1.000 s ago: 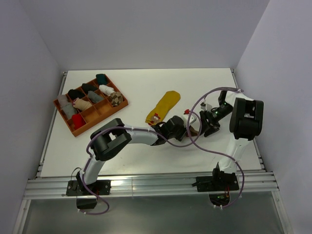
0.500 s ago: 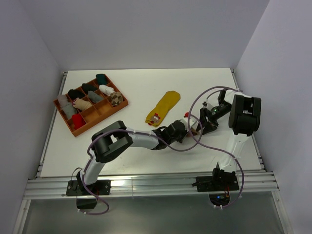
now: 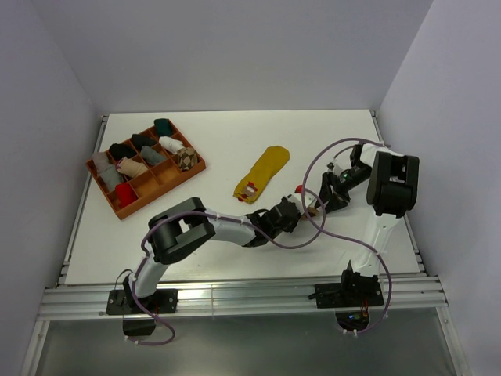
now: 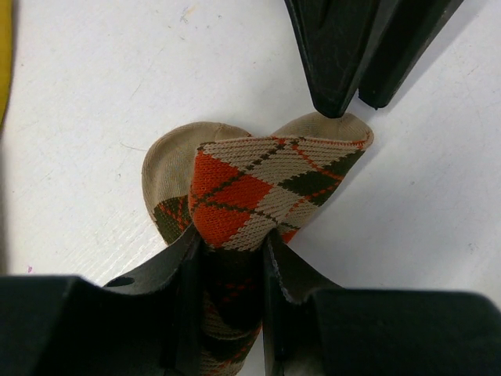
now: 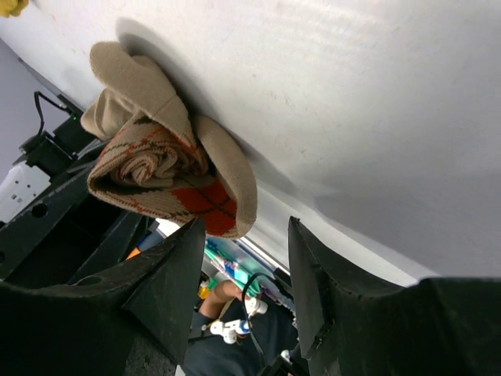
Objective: Roll the socks
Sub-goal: Roll the sock at the center of the board.
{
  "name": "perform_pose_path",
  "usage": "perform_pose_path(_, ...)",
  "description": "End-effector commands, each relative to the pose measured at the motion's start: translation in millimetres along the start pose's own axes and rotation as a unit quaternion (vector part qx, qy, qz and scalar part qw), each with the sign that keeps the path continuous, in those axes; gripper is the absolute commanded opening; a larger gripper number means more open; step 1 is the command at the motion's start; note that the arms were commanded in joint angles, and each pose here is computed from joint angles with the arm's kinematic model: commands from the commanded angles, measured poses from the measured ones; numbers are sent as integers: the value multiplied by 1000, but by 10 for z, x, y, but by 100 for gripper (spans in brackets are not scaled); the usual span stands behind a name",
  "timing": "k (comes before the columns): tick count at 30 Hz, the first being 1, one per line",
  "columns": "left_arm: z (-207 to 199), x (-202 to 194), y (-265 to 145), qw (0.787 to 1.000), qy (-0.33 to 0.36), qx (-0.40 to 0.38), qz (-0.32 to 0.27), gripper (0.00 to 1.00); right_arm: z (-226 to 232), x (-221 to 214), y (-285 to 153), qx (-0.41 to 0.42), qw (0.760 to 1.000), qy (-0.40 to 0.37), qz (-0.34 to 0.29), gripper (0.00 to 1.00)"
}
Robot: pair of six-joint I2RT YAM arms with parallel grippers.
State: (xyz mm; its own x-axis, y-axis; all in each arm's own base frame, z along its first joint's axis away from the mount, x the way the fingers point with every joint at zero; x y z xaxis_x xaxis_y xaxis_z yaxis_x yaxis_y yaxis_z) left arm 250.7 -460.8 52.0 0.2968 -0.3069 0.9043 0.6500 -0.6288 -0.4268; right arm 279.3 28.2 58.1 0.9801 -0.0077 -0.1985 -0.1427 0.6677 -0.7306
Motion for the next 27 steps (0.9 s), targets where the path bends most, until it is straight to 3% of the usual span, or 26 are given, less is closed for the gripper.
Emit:
perform_pose_path(1, 36, -147, -63, 999, 21, 14, 24, 0, -3, 95, -16, -5, 1000, 6, -8, 54)
perform_pose_path(21, -112, -155, 24, 999, 27, 0, 18, 0, 85, 123, 207, -12, 1000, 7, 12, 50)
perform_pose_path(27, -133, -141, 35, 1000, 27, 0, 16, 0, 123, 151, 236, -6, 1000, 3, 15, 31)
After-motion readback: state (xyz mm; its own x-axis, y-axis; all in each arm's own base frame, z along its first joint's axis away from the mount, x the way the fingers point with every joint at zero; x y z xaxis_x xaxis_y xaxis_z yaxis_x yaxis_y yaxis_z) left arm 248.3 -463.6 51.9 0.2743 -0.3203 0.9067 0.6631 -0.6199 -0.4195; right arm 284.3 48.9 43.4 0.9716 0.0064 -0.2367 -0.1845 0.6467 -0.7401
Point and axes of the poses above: each gripper's point midway between its finger pads, its own y axis out along the fingers, its own z axis along the line the jaws close on, x = y × z, the point moved 3 cm from there along -y, back along the fingers, and after that the axes turned 3 degrees about -y, right-handed, at the moved point
